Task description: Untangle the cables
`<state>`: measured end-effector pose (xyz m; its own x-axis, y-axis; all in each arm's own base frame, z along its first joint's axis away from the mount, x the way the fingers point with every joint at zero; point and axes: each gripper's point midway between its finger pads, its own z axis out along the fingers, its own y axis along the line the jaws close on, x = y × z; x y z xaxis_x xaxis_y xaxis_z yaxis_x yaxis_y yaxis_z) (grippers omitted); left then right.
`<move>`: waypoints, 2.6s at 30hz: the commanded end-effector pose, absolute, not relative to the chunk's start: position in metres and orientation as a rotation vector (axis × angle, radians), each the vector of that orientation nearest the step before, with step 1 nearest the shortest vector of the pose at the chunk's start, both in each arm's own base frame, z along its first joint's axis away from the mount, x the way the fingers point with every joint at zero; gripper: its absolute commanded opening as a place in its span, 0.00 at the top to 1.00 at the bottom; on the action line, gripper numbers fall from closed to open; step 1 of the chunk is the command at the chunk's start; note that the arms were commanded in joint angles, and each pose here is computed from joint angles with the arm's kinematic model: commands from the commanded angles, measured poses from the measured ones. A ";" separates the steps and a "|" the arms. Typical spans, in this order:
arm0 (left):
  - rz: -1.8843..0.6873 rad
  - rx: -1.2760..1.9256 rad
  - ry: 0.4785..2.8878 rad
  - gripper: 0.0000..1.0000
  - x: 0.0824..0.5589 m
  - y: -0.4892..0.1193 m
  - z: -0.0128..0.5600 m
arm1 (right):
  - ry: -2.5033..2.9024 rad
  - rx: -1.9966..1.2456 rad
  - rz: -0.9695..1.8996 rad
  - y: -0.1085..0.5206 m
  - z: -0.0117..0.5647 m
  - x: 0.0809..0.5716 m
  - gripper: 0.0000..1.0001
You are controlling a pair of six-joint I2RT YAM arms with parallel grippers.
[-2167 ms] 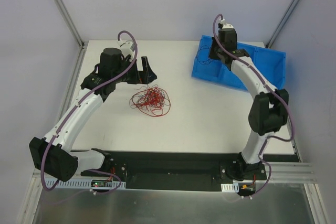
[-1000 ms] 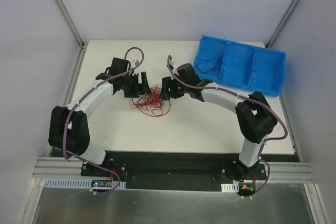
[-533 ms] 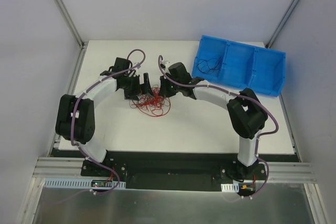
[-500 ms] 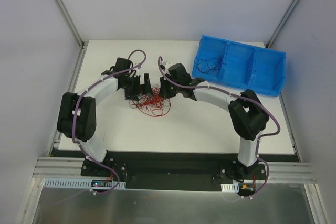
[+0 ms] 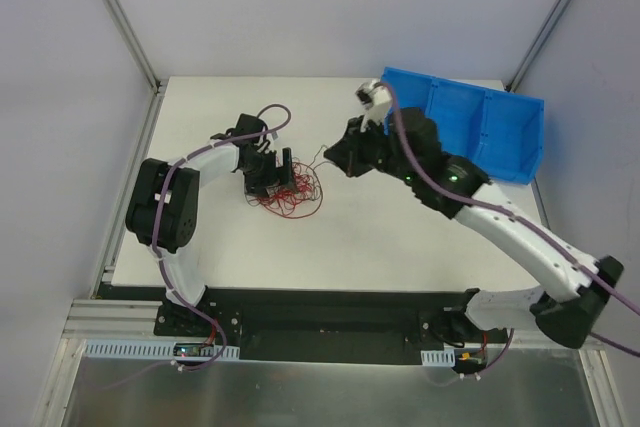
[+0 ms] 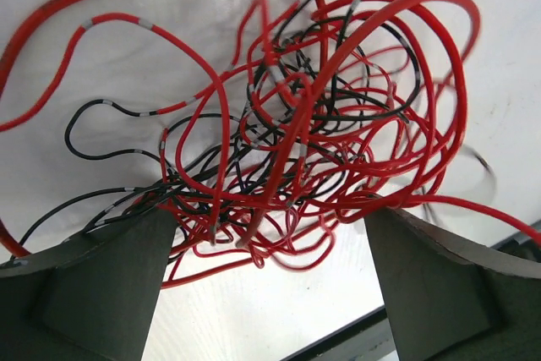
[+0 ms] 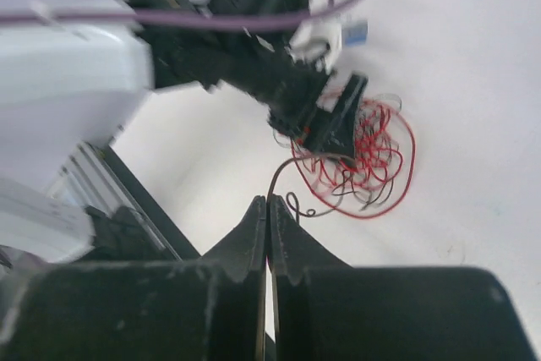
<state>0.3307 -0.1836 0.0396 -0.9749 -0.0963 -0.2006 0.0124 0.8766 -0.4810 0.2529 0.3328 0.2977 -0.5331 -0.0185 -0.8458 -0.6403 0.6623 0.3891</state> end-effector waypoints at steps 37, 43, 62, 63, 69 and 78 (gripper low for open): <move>-0.718 0.200 2.312 0.01 0.309 -0.165 0.202 | 1.773 -0.109 0.556 0.177 0.438 0.379 1.00; -0.832 0.236 2.255 0.01 0.298 -0.177 0.222 | 1.726 -0.047 0.506 0.152 0.462 0.419 1.00; -0.810 0.229 2.259 0.01 0.301 -0.175 0.216 | 1.782 -0.037 0.341 0.134 0.416 0.514 1.00; -0.805 0.229 2.262 0.01 0.301 -0.174 0.215 | 1.777 -0.037 0.335 0.132 0.416 0.517 1.00; -0.773 0.224 2.254 0.01 0.303 -0.170 0.215 | 1.825 -0.025 0.292 0.125 0.384 0.536 1.00; -0.718 0.214 2.268 0.01 0.308 -0.164 0.207 | 1.798 -0.004 0.161 0.105 0.381 0.574 1.00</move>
